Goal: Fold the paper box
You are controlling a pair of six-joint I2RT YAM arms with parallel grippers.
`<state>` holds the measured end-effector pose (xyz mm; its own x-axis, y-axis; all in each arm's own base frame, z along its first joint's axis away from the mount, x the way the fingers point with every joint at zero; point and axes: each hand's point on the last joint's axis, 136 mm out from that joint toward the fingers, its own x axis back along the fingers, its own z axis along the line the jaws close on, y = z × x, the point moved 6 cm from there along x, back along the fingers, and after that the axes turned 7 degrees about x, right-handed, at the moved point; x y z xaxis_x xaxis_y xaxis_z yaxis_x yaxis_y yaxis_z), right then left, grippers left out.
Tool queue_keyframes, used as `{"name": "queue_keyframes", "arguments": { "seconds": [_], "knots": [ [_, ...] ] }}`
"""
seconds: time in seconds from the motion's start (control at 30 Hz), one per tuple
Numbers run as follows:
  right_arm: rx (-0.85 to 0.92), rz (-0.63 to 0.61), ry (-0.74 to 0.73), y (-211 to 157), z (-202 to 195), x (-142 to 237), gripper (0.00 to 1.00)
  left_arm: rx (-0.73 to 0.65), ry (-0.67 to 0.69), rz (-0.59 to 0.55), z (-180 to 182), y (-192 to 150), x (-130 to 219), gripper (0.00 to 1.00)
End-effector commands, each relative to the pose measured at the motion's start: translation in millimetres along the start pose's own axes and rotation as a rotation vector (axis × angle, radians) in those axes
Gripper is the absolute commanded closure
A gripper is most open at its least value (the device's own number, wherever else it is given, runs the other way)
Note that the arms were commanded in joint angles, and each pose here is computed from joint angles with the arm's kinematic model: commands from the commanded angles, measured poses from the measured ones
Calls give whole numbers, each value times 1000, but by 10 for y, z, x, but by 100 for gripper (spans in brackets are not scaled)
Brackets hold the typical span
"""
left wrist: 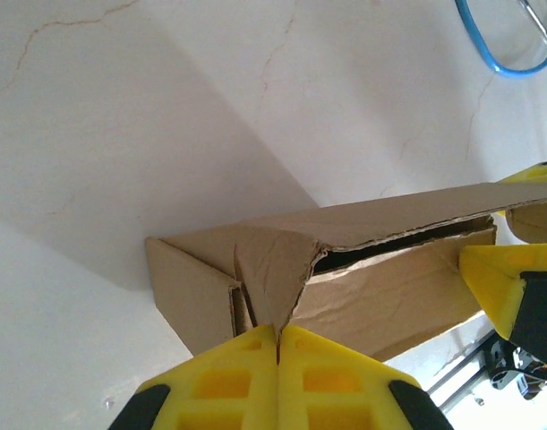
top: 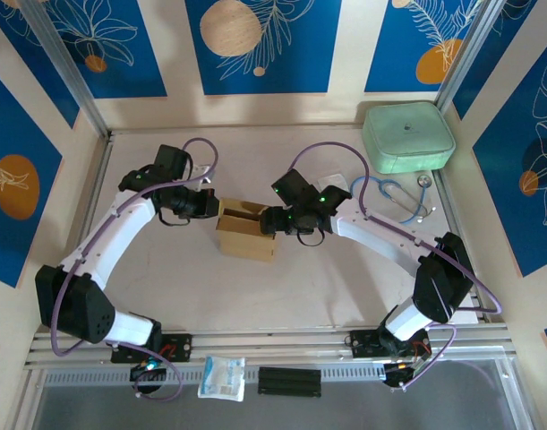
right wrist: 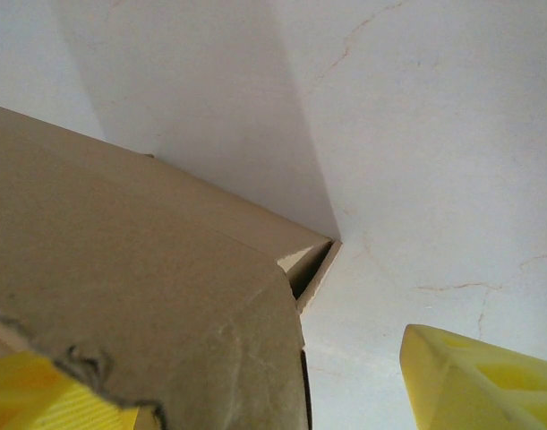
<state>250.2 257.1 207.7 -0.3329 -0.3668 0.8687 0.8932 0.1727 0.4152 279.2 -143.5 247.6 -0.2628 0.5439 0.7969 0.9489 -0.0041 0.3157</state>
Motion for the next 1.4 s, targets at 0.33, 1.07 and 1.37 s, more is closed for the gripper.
{"name": "queue_keyframes", "arguments": {
  "seconds": [0.33,1.07,1.37],
  "knots": [
    [-3,70,-55,-151,-92,-80,27,-42,81,107,62,-170,-113,100],
    [54,-35,1,22,24,425,24,-51,120,89,30,-161,-94,100],
    [73,-54,-42,8,-31,438,63,-50,119,88,5,-152,-100,100]
  ]
}}
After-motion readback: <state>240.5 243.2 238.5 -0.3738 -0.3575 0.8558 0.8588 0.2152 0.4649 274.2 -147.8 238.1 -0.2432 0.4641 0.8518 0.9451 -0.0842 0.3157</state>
